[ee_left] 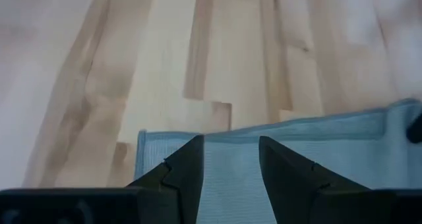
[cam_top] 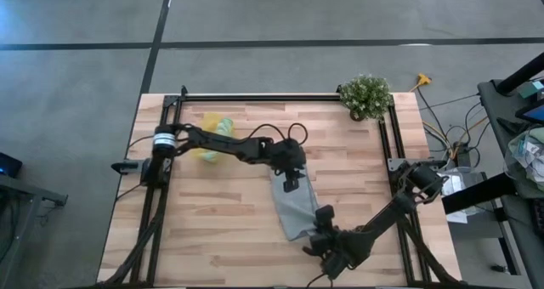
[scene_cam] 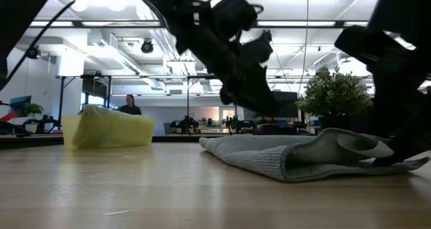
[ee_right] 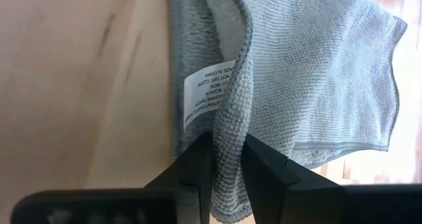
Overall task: Roll microfiber towels into tight, uniform cylinder then place into a basket
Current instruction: Fold the gray towel
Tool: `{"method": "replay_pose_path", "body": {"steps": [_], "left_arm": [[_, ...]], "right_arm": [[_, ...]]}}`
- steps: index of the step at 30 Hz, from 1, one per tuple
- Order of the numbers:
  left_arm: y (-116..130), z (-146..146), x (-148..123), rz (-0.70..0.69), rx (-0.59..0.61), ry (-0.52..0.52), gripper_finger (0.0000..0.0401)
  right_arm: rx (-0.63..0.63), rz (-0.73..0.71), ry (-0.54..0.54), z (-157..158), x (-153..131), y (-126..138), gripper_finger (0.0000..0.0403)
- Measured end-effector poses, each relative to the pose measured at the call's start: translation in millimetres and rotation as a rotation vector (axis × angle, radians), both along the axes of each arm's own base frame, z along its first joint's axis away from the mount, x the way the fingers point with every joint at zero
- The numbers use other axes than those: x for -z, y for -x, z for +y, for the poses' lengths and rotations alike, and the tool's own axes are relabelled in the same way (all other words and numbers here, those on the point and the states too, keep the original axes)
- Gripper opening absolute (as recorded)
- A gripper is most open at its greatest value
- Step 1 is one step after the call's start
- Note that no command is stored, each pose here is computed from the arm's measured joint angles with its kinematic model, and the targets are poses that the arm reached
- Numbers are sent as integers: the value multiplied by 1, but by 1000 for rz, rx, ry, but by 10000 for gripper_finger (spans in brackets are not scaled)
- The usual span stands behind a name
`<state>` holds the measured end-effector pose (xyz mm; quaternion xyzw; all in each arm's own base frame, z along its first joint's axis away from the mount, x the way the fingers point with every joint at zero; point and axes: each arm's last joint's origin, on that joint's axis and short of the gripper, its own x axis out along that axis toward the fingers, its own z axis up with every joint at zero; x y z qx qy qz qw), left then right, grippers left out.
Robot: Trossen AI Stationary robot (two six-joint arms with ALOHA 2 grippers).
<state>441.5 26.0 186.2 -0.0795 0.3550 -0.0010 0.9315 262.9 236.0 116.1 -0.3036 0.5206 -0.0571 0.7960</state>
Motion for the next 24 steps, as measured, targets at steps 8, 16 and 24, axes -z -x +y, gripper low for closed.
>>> {"method": "replay_pose_path", "body": {"steps": [8, 16, 24], "left_arm": [[-5, 18, 23, 34, -92, 48, 130], [-7, 21, 36, 54, -154, -1, 130], [-5, 25, 35, 60, -289, -126, 130]], "right_arm": [[-9, -4, 0, 2, 0, 2, 59], [-7, -5, -1, 2, 1, 3, 58], [-6, 0, 4, 1, 3, 4, 58]]}}
